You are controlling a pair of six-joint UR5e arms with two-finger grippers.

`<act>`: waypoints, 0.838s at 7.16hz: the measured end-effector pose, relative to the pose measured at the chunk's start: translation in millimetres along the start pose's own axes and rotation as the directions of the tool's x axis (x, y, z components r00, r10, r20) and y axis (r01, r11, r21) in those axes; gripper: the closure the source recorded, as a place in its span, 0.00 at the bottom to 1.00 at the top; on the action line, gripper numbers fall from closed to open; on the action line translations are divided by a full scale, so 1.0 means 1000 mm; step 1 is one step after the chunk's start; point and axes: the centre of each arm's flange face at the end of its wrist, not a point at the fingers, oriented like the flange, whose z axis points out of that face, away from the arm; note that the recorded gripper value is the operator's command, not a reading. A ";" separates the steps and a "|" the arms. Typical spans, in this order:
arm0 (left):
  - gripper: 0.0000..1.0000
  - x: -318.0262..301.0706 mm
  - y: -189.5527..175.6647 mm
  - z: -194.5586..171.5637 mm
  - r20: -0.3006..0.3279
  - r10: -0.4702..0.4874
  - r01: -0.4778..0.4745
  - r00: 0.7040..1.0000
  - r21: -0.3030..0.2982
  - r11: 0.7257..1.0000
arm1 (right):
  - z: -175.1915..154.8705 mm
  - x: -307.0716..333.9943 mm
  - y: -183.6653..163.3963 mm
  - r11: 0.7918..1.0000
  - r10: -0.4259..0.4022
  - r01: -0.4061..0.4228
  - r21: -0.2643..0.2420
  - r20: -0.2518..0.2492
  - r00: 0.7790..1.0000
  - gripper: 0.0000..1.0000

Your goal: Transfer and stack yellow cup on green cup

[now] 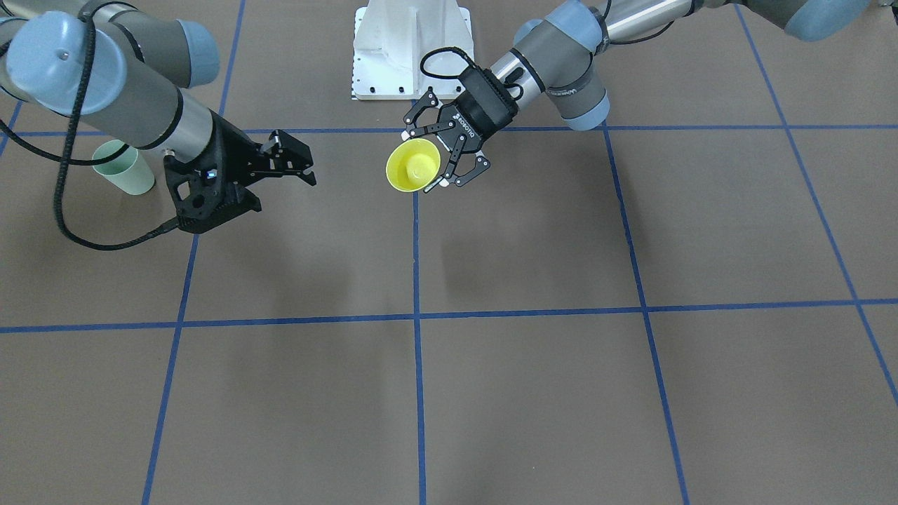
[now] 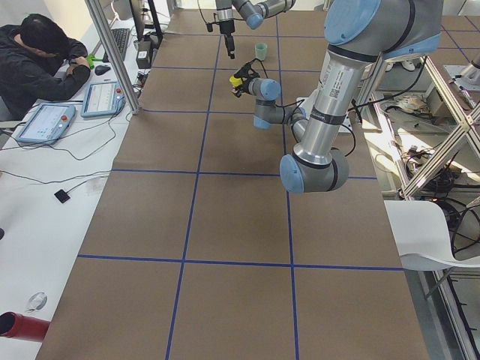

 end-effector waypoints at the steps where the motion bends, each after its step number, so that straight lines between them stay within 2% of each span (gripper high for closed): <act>1: 1.00 -0.001 0.009 0.011 -0.013 0.006 -0.006 1.000 0.005 1.000 | 0.015 -0.014 -0.002 1.000 0.013 -0.013 -0.004 0.030 0.999 0.02; 3: 1.00 0.001 0.024 0.030 -0.026 0.004 -0.004 1.000 0.019 1.000 | 0.025 -0.032 -0.002 1.000 0.021 -0.020 -0.012 0.051 0.998 0.02; 6: 1.00 0.007 0.032 0.036 -0.029 0.000 0.000 1.000 0.022 1.000 | 0.034 -0.043 0.000 0.999 0.027 -0.025 -0.029 0.058 0.998 0.08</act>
